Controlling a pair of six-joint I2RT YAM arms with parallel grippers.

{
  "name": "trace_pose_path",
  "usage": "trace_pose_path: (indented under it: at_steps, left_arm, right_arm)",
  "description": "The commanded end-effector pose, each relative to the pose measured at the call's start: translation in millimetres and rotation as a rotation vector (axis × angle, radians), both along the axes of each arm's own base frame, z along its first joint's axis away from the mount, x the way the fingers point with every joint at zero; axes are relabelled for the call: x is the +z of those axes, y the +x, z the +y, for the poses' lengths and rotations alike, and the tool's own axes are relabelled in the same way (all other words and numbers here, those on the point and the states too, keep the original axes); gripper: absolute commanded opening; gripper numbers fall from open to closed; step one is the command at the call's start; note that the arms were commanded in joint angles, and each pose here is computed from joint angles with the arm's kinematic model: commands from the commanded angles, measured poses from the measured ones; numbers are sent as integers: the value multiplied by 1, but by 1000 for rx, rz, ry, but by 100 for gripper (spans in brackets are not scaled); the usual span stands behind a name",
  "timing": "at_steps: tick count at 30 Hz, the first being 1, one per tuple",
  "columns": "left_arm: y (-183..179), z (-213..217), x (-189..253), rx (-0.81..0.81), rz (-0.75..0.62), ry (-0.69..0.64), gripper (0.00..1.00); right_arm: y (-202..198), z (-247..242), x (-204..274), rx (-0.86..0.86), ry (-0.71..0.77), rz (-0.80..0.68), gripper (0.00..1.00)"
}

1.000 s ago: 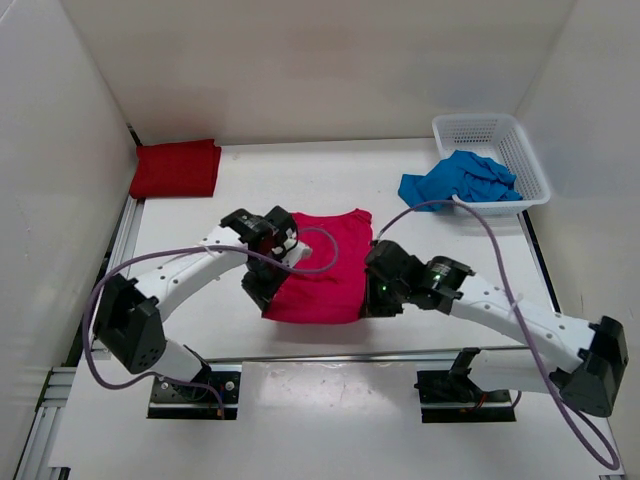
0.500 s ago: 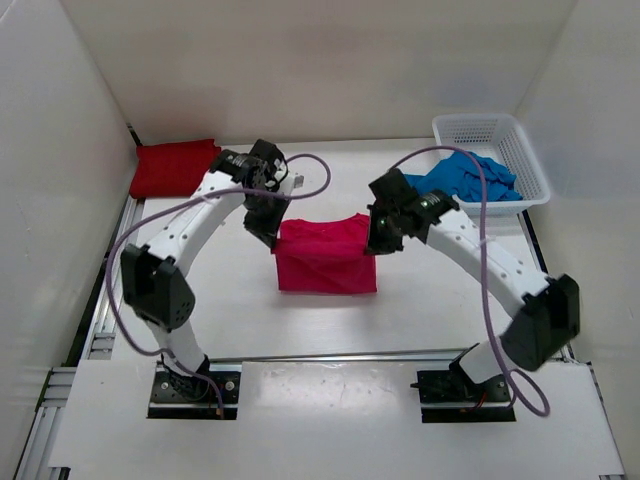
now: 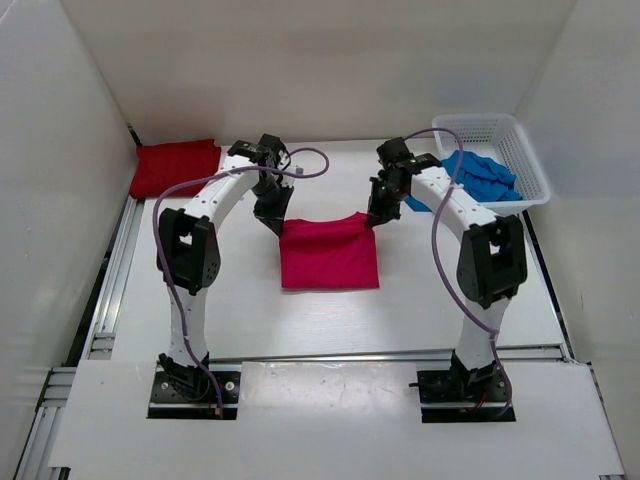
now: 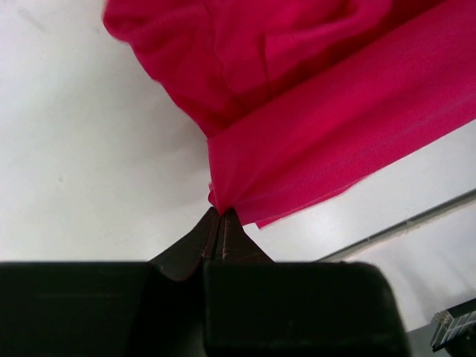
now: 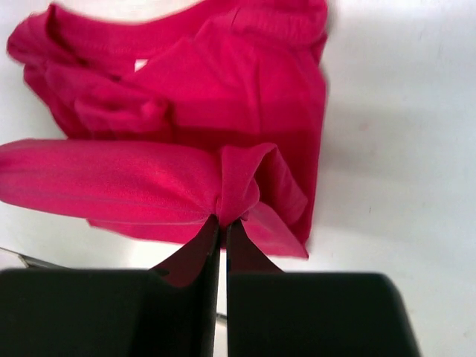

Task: Fold and stack the t-shirts
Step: Fold the long partially folded tshirt into a neat square

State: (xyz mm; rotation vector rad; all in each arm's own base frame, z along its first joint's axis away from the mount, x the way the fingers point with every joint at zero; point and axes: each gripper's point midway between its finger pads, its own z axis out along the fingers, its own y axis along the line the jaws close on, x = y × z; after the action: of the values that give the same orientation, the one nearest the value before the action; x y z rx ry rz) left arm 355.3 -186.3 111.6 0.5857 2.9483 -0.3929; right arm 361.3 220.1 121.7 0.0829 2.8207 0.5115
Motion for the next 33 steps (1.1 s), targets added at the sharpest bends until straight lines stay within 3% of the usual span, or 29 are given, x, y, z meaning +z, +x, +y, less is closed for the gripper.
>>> trace_pose_path:
  at_steps: [1,6,7,8,10,11,14,16,18,19,20,23,24,28,33]
  left_arm:
    - [29,1,10,23,-81,-41,10]
    - [53,5,-12,46,-101,-25,10]
    - [60,9,-13,53,-132,-4,13]
    - [73,12,-16,67,-169,1,19]
    - [88,22,-17,93,-221,42,39]
    - [99,31,-14,116,-254,56,61]
    - [130,57,13,188,-392,104,68]
    - [136,62,46,211,-487,73,68]
    - [121,46,77,178,-551,-5,61]
    - [104,37,60,148,-503,-19,49]
    - [90,22,56,108,-471,-65,40]
    - [45,-13,30,2,-331,-130,14]
    - [34,-18,20,-15,-276,-124,10]
    - [28,-31,-21,-42,-157,-110,10]
    - [54,-28,-45,-24,-168,-38,13]
  right_arm:
    - [25,4,-1,20,35,-23,0]
    - [64,1,-20,-53,50,-23,3]
    - [68,3,-21,-63,54,-20,22]
    - [80,3,-23,-72,57,-29,37]
    - [93,2,-24,-92,65,-38,49]
    - [99,-1,-22,-115,73,-43,51]
    - [112,-4,3,-140,74,-133,52]
    - [105,-2,4,-134,73,-172,49]
    - [86,10,22,-103,78,-222,39]
    - [69,17,19,-81,59,-219,32]
    - [61,23,17,-62,60,-217,19]
    - [35,47,0,-25,81,-172,5]
    - [29,56,2,-7,113,-152,3]
    - [36,73,-31,-26,154,-70,0]
    - [64,72,-50,-94,173,-29,0]
